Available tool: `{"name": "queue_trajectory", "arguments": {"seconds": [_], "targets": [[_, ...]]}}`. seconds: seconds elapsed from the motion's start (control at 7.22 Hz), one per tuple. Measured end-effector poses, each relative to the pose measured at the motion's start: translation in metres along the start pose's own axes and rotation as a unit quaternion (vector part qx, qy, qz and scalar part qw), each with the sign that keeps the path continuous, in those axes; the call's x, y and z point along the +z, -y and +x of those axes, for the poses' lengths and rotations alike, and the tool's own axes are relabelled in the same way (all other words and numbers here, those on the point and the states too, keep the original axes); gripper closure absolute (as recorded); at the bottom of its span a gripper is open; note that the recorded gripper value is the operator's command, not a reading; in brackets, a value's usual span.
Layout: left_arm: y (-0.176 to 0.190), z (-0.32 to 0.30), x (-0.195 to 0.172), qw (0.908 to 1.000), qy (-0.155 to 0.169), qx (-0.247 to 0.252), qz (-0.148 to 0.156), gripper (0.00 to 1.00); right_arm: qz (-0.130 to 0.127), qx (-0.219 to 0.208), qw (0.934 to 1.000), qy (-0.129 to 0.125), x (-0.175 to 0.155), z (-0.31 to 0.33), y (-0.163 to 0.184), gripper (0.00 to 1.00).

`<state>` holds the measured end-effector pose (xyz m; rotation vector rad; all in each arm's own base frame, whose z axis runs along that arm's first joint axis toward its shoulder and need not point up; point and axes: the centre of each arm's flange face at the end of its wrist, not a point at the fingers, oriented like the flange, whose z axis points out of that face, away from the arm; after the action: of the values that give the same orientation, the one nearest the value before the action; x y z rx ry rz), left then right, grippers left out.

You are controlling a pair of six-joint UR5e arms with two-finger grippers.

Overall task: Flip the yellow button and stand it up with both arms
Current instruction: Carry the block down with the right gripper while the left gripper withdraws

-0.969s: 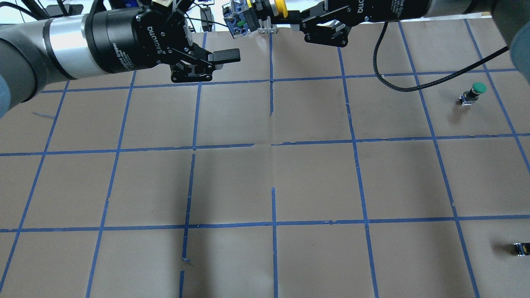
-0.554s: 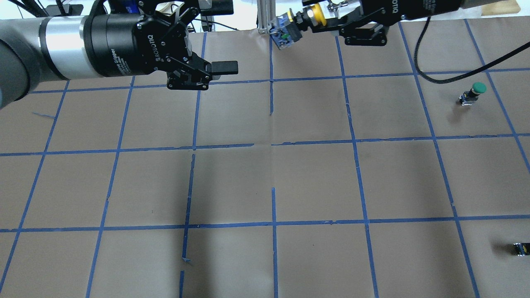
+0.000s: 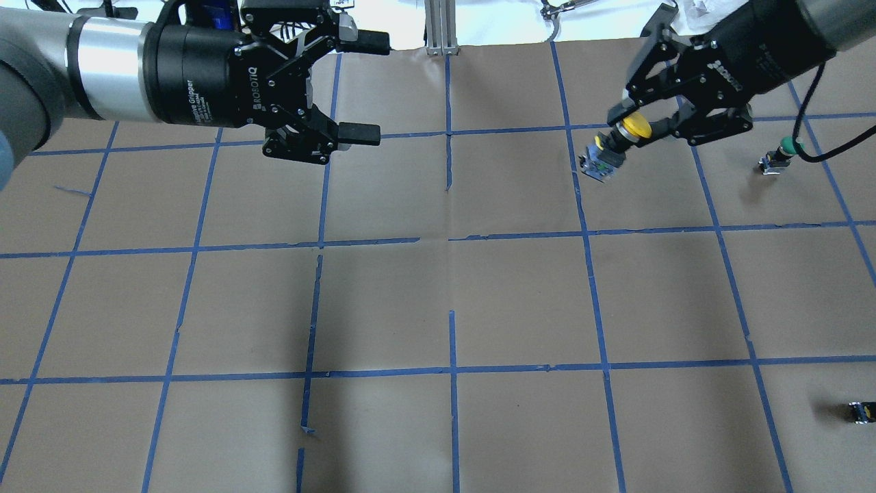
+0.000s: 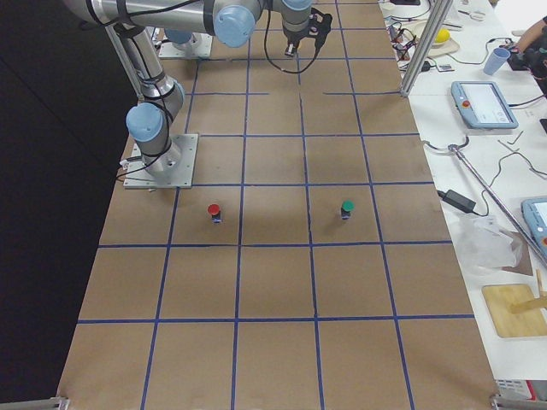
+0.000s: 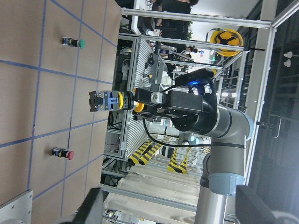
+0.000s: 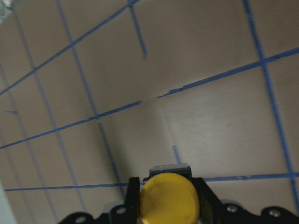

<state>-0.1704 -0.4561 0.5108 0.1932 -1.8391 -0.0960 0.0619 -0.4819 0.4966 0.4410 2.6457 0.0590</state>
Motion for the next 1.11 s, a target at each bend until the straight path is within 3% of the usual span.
{"name": "queue_trajectory", "arguments": {"seconds": [0.14, 0.28, 0.42, 0.69, 0.83, 1.11], "targets": [[0.002, -0.003, -0.003, 0.9991, 0.04, 0.011, 0.002, 0.03, -0.001, 0.003, 0.9963, -0.086, 0.009, 0.023, 0.002, 0.93], [0.004, -0.007, -0.008, 0.9955, 0.091, 0.025, 0.006, 0.03, 0.003, 0.005, 0.9886, -0.15, 0.019, 0.045, 0.005, 0.93], [0.007, -0.011, -0.014, 0.9896, 0.138, 0.04, 0.013, 0.02, 0.015, 0.004, 0.9809, -0.194, 0.029, 0.07, 0.012, 0.93], [0.021, -0.021, -0.025, 0.9674, 0.244, 0.056, 0.04, 0.02, 0.049, -0.032, 0.9714, -0.23, 0.04, 0.143, 0.031, 0.93], [0.031, -0.028, -0.031, 0.9482, 0.306, 0.065, 0.054, 0.01, 0.067, -0.051, 0.9661, -0.244, 0.041, 0.177, 0.038, 0.93], [0.04, -0.033, -0.045, 0.8999, 0.421, 0.084, 0.075, 0.0, 0.086, -0.047, 0.9575, -0.271, 0.056, 0.246, 0.071, 0.95]]}}
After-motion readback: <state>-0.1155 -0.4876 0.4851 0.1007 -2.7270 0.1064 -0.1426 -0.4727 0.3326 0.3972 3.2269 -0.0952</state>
